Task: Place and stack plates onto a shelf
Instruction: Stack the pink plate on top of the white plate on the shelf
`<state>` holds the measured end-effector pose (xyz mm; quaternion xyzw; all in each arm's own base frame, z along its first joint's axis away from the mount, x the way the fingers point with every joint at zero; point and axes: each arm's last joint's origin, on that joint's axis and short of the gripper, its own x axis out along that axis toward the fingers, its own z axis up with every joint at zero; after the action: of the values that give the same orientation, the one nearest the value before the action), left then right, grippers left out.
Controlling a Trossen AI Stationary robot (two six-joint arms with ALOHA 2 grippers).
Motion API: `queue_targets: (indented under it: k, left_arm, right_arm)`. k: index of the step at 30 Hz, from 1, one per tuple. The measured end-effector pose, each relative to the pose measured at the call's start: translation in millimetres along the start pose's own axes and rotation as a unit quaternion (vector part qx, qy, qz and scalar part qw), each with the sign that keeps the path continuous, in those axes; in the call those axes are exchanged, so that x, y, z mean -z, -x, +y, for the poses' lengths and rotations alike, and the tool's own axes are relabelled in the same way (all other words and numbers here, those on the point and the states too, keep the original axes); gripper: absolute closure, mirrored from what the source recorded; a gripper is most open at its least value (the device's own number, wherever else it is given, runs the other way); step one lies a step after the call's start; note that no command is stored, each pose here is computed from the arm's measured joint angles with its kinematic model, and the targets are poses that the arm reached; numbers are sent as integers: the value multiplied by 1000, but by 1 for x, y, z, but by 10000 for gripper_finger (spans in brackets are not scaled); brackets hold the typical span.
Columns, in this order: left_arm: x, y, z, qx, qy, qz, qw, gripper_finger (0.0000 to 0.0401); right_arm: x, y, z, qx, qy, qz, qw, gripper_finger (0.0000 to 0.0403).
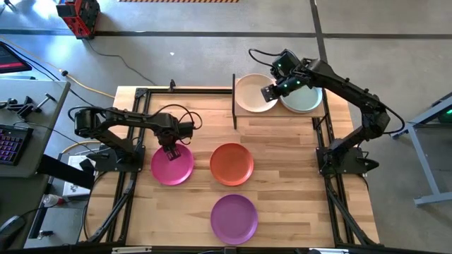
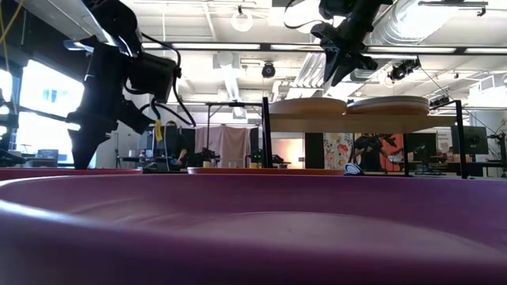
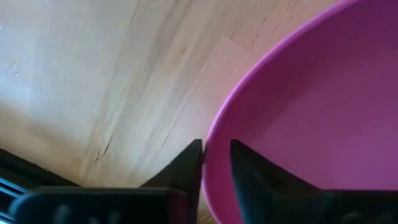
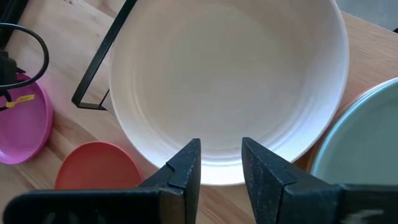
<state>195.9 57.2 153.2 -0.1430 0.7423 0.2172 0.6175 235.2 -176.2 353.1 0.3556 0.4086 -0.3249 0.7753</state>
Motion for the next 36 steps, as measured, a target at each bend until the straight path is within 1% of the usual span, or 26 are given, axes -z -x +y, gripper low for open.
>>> queue_targets:
  k: [4, 5, 16, 20, 30, 33, 36]
  left_arm:
    - [-1, 0, 0, 1, 0, -6, 1000, 384]
    - [-1, 0, 0, 2, 0, -7, 1000, 391]
    - [-3, 0, -1, 7, -7, -14, 1000, 397]
    - [-3, 0, -1, 8, -7, -16, 1000, 381]
    - [-4, 0, -2, 12, -6, -22, 1000, 316]
    - [-6, 0, -2, 15, -6, -29, 999, 305]
    - [-7, 0, -2, 19, -5, -36, 999, 303]
  right_arm:
    - [0, 0, 0, 0, 8, 0, 1000, 308]
    - [0, 0, 0, 0, 8, 0, 1000, 308]
    - [0, 0, 0, 0, 10, 0, 1000, 308]
    - [0, 0, 0, 0, 10, 0, 1000, 308]
    - [0, 0, 0, 0, 8, 0, 1000, 308]
    - [0, 0, 0, 0, 8, 0, 1000, 308]
    - [0, 0, 0, 0, 8, 0, 1000, 308]
